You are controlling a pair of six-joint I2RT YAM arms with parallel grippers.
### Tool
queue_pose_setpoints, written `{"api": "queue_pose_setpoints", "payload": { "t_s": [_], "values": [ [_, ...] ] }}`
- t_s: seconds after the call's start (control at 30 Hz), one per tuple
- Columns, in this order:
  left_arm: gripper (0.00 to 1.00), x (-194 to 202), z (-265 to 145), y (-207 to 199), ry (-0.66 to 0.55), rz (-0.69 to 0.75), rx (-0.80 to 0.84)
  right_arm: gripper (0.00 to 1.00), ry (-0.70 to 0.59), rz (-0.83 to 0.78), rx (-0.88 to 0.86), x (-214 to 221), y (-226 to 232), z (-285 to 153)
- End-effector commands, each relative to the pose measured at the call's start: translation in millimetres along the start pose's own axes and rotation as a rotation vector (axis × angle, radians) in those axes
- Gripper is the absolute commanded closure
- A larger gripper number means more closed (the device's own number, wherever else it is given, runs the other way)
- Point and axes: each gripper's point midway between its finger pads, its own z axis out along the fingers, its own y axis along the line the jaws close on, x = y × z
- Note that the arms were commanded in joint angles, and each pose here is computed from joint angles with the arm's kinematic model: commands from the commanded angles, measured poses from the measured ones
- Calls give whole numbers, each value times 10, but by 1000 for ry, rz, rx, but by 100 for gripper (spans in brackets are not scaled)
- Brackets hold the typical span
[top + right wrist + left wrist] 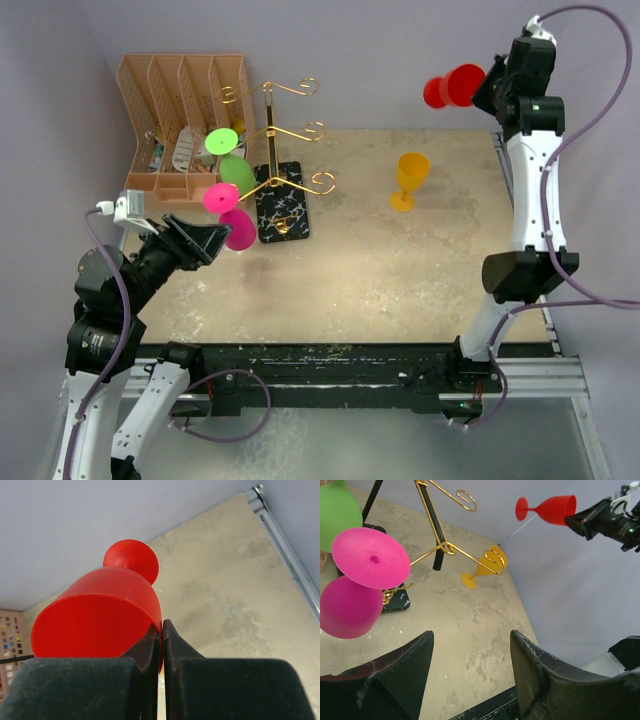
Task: Take the wine glass off the wine glass rack
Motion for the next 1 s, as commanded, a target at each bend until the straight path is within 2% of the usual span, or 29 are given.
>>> {"api": "queue_pose_setpoints", "payload": {
  "t_s": [0.0, 0.13, 0.37, 0.53, 0.97],
  "values": [
    [34, -73, -40, -10, -33, 37, -4, 100, -46, 48, 69, -127, -139, -93],
    [35, -15, -55, 118, -22, 33, -59, 100, 45, 26, 176, 252, -389, 169],
    [35, -62, -185, 408, -46, 78, -232, 100, 134, 17, 287, 730, -714, 340],
    [36, -146, -293, 591, -79, 118, -349, 100, 198, 13, 302, 1014, -812, 433],
    [37, -122, -306, 713, -79, 138, -396, 100, 401, -25, 282, 1681, -894, 662]
  ]
}}
